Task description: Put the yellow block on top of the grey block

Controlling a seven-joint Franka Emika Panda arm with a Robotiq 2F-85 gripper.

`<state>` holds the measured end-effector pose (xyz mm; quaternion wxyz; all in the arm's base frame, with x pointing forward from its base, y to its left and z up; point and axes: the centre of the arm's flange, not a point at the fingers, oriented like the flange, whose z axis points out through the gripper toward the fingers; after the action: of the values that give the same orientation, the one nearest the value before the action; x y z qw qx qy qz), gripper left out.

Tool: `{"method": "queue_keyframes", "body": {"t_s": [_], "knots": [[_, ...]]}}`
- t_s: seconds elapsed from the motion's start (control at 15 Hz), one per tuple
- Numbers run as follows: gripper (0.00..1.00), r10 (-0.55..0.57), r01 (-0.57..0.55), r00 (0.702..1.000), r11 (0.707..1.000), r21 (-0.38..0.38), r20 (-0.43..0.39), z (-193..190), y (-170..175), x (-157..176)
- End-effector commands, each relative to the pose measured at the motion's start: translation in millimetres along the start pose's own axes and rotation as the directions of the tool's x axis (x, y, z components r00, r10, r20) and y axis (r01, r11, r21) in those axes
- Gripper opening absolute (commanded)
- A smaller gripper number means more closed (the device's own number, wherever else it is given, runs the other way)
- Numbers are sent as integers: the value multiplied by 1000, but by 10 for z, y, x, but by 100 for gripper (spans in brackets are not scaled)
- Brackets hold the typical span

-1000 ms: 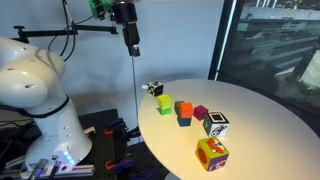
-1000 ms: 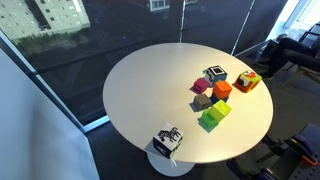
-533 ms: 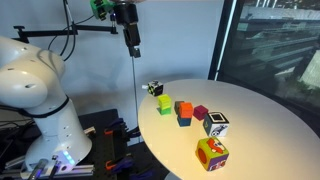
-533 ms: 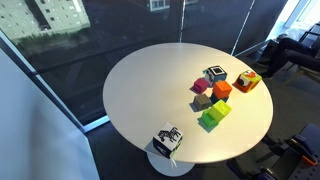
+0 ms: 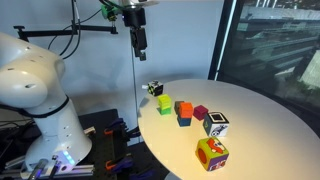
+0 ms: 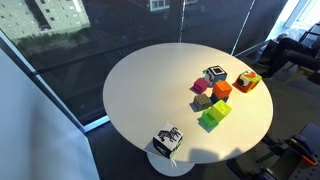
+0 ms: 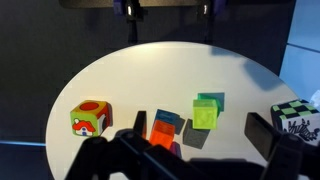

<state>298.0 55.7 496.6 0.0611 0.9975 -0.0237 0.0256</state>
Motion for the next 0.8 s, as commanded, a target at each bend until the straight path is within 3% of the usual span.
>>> {"method": "queue_keyframes", "body": {"t_s": [0.0,0.33,0.73], "knots": [[100,19,-21,999,997,71,34,16,-52,321],[100,44,-51,997,991,123,65,282,-160,677],[100,62,-74,992,991,114,106,768,-269,1005]]}}
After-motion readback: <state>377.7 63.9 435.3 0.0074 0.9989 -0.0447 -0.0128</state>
